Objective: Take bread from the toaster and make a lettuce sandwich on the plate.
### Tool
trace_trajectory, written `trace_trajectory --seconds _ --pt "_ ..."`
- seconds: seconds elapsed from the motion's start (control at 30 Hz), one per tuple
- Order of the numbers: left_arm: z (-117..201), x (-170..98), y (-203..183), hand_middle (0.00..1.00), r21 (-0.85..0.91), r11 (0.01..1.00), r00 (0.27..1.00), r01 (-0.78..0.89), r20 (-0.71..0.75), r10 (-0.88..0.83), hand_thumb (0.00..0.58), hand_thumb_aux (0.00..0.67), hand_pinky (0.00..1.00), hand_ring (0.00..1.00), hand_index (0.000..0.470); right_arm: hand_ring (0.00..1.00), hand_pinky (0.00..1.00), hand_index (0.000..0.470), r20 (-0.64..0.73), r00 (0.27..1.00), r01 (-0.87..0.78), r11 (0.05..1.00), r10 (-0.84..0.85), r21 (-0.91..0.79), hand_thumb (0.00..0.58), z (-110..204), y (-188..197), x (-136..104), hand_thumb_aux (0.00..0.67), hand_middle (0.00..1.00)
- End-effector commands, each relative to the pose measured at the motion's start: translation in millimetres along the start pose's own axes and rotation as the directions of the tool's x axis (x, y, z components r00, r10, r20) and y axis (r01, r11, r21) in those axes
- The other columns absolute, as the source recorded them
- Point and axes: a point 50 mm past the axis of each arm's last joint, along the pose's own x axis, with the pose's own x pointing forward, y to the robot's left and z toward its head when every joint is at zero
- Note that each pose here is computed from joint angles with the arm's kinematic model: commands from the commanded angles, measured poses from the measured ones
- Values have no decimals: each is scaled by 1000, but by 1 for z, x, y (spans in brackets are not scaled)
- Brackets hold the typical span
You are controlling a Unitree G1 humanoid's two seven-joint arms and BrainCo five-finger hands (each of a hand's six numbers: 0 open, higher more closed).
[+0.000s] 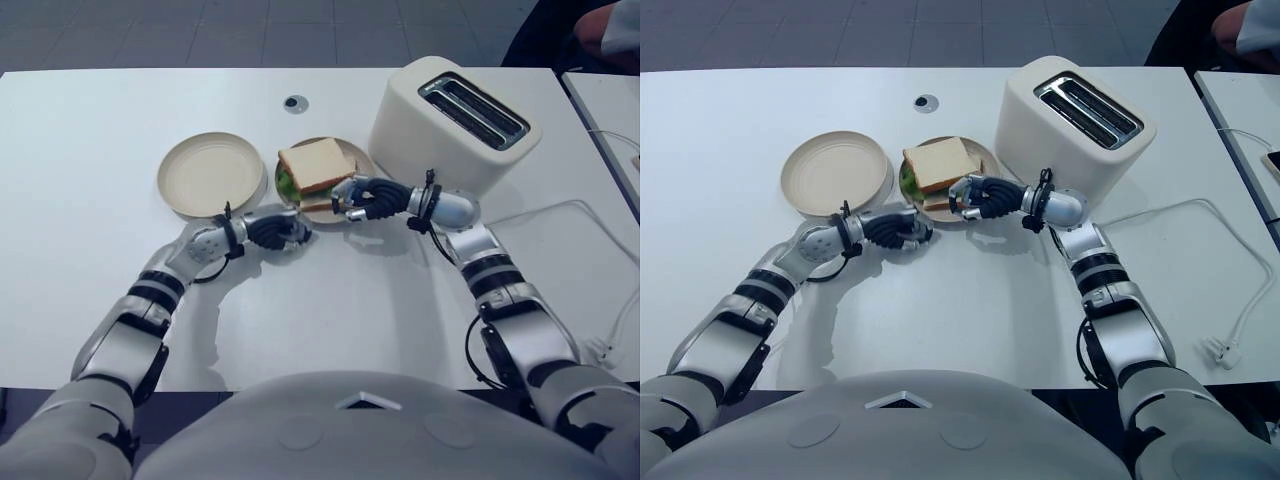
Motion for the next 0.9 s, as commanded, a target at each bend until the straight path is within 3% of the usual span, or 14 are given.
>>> trace_trajectory --seconds 0.03,0.13,0.2,0.23,0.37,0.43,0.5,0.6,0.63,0.73,0.9 --pt "5 3 40 847 -19 926 925 -377 48 378 0 0 847 847 0 0 0 0 99 949 303 953 -301 -7 0 9 -32 6 0 0" --pt "31 -9 62 714 -299 794 778 -530 201 595 0 0 714 714 0 0 0 0 244 878 413 909 -412 50 0 29 -49 -1 0 0" --pt "50 -24 82 698 -444 693 653 -568 271 707 0 0 698 698 0 0 0 0 334 813 468 877 -476 110 0 46 -60 -7 0 0" --pt "58 -30 89 694 -482 668 615 -567 293 733 0 0 694 694 0 0 0 0 359 790 480 865 -498 144 0 52 -64 -9 0 0" --pt "90 -44 121 490 -587 560 470 -584 318 823 0 0 490 490 0 0 0 0 418 746 462 855 -519 237 0 72 -70 -11 0 0" --pt "87 -33 125 380 -657 475 474 -585 198 858 0 0 380 380 0 0 0 0 420 747 443 857 -516 263 0 77 -65 -10 0 0" --pt "75 -16 111 235 -707 407 525 -579 59 849 0 0 235 235 0 0 0 0 378 743 448 830 -553 334 0 72 -60 -7 0 0" --pt "66 -2 91 94 -796 252 531 -550 -100 841 0 0 94 94 0 0 0 0 286 686 485 713 -669 506 0 61 -53 -6 0 0" --pt "65 3 86 0 -802 203 510 -562 -142 848 0 0 0 0 0 0 0 0 268 659 511 680 -703 527 0 60 -50 -5 0 0" --pt "66 14 78 0 -797 151 489 -585 -198 850 0 0 0 0 0 0 0 0 252 635 534 651 -730 540 0 60 -42 -3 0 0" --pt "71 17 68 0 -822 169 508 -544 -162 846 0 0 0 0 0 0 0 0 288 681 463 701 -673 543 0 61 -28 1 0 0"
